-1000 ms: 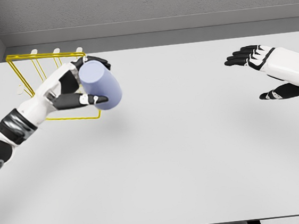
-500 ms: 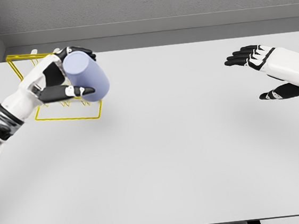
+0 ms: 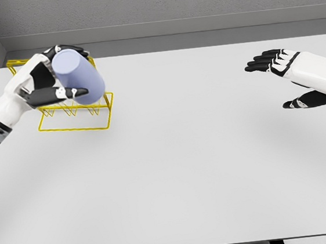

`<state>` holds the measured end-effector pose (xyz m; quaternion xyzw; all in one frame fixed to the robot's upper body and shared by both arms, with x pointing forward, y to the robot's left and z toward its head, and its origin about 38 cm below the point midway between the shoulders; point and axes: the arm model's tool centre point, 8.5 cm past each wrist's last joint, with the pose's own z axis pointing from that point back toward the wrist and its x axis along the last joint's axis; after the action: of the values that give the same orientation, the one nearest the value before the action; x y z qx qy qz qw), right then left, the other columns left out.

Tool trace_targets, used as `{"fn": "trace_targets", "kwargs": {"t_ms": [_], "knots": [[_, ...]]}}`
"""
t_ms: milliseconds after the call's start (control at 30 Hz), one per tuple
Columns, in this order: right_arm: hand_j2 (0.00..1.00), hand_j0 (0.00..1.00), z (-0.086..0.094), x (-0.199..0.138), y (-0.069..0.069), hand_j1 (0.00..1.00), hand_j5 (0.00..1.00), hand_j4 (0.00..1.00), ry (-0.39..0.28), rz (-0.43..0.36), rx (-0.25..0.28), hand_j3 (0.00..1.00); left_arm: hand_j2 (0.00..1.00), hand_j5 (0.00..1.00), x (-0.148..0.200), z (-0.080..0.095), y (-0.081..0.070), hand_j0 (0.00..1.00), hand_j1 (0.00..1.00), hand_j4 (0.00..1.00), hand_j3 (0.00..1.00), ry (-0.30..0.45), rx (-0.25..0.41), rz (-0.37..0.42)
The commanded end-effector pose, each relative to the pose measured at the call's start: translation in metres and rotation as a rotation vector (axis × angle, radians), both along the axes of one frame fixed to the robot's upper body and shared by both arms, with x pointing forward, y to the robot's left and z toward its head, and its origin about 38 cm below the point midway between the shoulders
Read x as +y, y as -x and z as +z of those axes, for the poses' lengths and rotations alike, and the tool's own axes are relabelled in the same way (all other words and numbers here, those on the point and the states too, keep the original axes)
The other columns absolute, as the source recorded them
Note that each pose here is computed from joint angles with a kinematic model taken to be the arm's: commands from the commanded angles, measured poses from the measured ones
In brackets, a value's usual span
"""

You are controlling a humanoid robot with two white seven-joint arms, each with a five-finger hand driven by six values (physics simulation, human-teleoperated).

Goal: Place the cup on the cup holder with both arms

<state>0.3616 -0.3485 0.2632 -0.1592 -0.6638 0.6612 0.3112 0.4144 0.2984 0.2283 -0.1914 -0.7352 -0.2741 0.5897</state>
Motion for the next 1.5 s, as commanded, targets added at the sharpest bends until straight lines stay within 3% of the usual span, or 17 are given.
{"fn": "trace_targets", "kwargs": {"t_ms": [0,1100,1267,1467], "knots": [[1.0,1.0,0.001,0.0,0.0,1.0,1.0,1.0,-0.007,-0.001,0.002,1.0,0.64,0.64,0.011,0.0,-0.005,0.64,0.64,0.64,0.64,0.007,0.005,0.034],[1.0,1.0,0.0,-0.001,0.0,1.0,1.0,1.0,-0.007,-0.002,0.004,1.0,0.66,0.66,0.024,-0.006,-0.009,0.66,0.66,0.66,0.66,0.001,0.026,0.071],[1.0,1.0,0.0,-0.001,0.0,1.0,1.0,1.0,-0.007,-0.002,0.004,1.0,0.98,0.98,0.022,-0.006,-0.009,0.98,0.98,0.98,0.98,-0.015,0.024,0.064],[1.0,1.0,0.0,-0.001,0.0,1.0,1.0,1.0,-0.007,-0.002,0.004,1.0,1.0,1.0,0.022,-0.005,-0.01,1.0,1.0,1.0,1.0,-0.015,0.022,0.067]]}}
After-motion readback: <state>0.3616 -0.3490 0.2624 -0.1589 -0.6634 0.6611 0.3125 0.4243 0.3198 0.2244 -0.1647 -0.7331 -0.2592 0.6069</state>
